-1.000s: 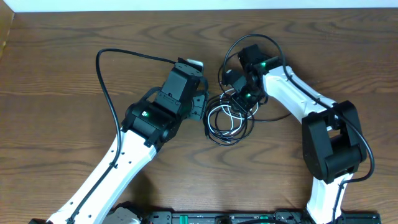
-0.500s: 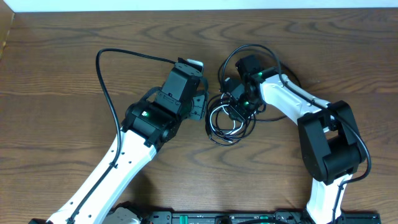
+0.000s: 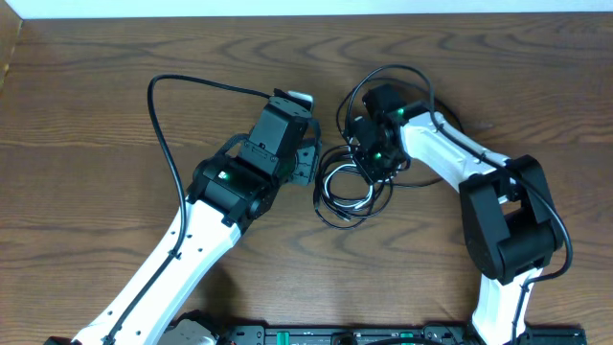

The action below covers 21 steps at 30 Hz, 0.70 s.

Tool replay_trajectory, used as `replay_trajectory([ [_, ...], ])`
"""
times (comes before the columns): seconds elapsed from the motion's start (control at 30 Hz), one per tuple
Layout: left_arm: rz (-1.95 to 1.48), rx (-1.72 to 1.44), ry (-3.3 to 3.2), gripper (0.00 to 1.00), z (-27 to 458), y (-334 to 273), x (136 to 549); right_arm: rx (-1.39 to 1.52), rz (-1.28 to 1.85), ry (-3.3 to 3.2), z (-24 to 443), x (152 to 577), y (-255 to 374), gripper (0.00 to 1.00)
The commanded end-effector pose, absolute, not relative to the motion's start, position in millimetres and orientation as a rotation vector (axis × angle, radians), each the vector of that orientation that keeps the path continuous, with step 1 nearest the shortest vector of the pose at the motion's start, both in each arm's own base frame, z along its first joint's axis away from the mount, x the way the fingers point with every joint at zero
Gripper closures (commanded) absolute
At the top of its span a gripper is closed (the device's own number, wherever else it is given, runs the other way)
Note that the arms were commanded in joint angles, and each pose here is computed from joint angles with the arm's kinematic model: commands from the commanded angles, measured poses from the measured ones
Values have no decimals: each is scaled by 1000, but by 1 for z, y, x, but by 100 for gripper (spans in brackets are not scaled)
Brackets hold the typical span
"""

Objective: Untangle cables

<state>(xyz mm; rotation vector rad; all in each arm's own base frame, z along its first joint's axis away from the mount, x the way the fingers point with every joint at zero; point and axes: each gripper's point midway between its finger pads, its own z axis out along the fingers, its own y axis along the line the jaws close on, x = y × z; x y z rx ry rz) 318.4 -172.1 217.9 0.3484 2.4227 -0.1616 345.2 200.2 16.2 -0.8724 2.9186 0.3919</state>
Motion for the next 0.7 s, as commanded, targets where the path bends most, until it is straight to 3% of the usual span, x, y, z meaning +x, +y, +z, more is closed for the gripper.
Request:
replay_trajectory([
  [0.0, -183, 327, 2420, 35, 222, -173, 320, -797, 395, 2774, 98, 378, 211, 99],
  [0.27, -183, 327, 2420, 35, 222, -173, 320, -801, 365, 2491, 258, 401, 217, 99],
  [0.53, -183, 327, 2420, 35, 222, -173, 320, -599, 118, 2133, 409, 419, 179, 99],
  [0.67, -185, 325, 2417, 35, 222, -174, 321, -509, 90, 2019, 458, 415, 160, 99],
])
